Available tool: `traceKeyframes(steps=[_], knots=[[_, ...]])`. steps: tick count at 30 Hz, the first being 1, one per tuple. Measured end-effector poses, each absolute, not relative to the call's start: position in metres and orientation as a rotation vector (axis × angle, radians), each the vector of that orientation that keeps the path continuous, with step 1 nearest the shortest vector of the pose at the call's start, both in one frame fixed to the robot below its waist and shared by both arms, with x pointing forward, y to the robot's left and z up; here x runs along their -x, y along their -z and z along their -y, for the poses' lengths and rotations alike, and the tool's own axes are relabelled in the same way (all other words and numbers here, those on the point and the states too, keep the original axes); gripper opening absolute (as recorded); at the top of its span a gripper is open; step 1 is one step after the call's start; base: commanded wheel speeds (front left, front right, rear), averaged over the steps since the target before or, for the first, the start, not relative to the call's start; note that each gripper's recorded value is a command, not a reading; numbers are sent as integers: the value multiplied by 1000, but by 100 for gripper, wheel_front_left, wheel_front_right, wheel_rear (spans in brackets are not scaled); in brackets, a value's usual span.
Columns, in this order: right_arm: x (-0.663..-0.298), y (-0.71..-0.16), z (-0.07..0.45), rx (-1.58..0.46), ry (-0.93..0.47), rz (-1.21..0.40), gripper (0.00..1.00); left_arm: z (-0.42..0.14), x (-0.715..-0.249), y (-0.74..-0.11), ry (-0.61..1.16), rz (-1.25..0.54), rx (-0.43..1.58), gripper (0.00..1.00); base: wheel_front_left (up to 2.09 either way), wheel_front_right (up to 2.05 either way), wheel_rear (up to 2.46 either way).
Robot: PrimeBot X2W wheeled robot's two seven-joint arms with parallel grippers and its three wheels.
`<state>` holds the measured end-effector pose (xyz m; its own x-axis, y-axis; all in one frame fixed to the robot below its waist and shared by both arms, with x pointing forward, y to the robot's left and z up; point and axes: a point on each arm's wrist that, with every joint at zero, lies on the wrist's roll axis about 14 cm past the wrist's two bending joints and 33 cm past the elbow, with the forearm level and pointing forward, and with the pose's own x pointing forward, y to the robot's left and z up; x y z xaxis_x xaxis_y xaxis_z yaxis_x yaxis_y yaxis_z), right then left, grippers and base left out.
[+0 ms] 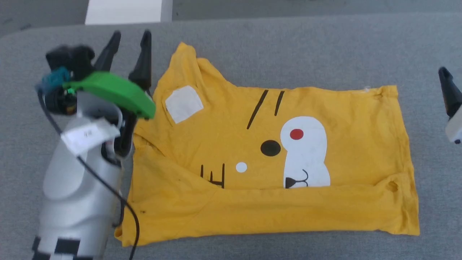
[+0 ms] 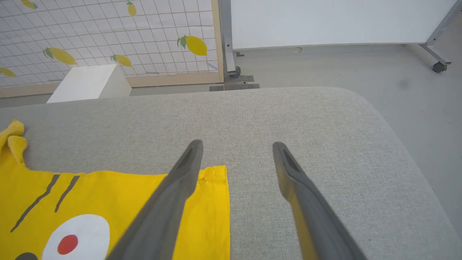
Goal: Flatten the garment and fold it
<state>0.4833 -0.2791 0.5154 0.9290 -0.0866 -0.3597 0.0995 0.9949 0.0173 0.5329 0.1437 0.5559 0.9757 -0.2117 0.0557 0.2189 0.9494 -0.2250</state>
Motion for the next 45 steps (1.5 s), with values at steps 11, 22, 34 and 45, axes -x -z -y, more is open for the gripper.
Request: traceKeyframes(steps=[11,22,34,45], knots=[[-525,-468,252,22,3,-452,100,-133,-633,-489,212,-343,193,100,0,0,0],[-516,-428,278,43,62,-540,100,-119,-629,-369,186,-933,11,100,0,0,0],[-520,-422,281,47,71,-543,100,-117,-630,-368,209,-929,84,0,0,0,0],[-512,-401,269,124,9,-794,100,-113,-634,-431,285,-693,216,0,0,0,0]])
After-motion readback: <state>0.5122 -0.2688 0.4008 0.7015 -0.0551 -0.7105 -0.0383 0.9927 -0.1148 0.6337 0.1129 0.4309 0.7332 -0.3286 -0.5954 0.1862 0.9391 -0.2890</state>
